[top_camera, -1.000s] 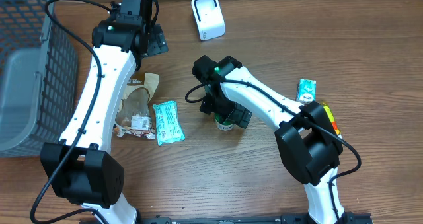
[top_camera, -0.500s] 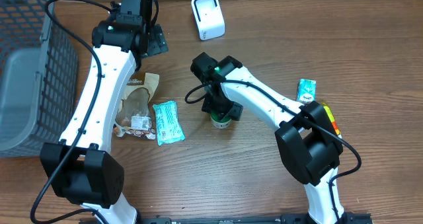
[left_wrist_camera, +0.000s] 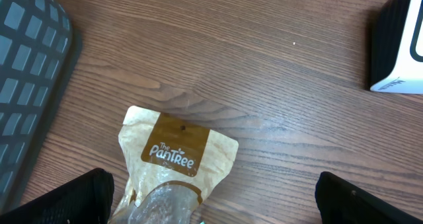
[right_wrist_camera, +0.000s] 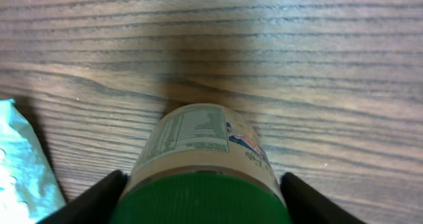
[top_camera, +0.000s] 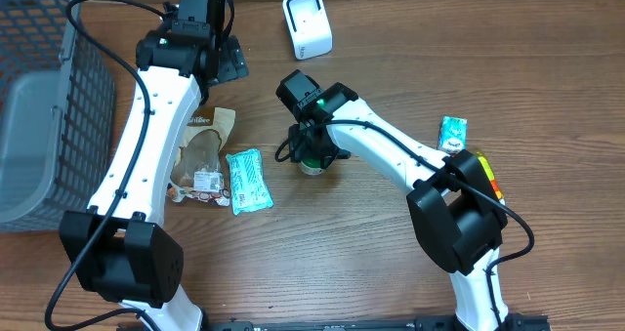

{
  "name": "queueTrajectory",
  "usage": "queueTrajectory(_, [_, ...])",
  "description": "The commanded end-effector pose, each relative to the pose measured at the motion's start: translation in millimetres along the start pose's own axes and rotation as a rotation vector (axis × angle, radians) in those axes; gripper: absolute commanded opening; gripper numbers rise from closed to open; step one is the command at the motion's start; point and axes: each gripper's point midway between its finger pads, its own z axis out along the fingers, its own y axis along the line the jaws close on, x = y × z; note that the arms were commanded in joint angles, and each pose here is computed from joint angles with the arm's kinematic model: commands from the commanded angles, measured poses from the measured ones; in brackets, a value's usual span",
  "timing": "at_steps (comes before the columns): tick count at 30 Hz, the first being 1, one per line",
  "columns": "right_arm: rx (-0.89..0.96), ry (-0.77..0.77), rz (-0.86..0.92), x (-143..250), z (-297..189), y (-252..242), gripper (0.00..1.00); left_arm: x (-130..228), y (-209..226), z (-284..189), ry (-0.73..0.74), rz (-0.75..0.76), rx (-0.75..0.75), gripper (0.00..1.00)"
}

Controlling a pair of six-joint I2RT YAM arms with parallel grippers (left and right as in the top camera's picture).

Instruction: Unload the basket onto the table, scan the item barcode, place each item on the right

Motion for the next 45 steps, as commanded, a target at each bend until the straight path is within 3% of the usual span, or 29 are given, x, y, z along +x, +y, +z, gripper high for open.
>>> queueTrajectory(1, [-0.011,-0.019,-0.049,-2,-8,2,0.80,-8,1,-9,-0.034,0.005,0.000,0.99])
queueTrajectory(4, [-0.009,-0.015,-0.049,-1,-8,1,0.85,-8,1,-9,-0.035,0.005,0.000,1.00])
queueTrajectory(6, [-0.010,-0.017,-0.049,-2,-8,1,1.00,-8,1,-9,-0.034,0.005,0.000,1.00])
queueTrajectory(39, [-0.085,0.018,-0.057,4,-9,15,0.99,-8,1,-9,-0.034,0.005,0.000,1.00])
queueTrajectory(45, [-0.044,-0.006,-0.057,0,-8,8,0.90,-8,1,-9,-0.034,0.005,0.000,1.00])
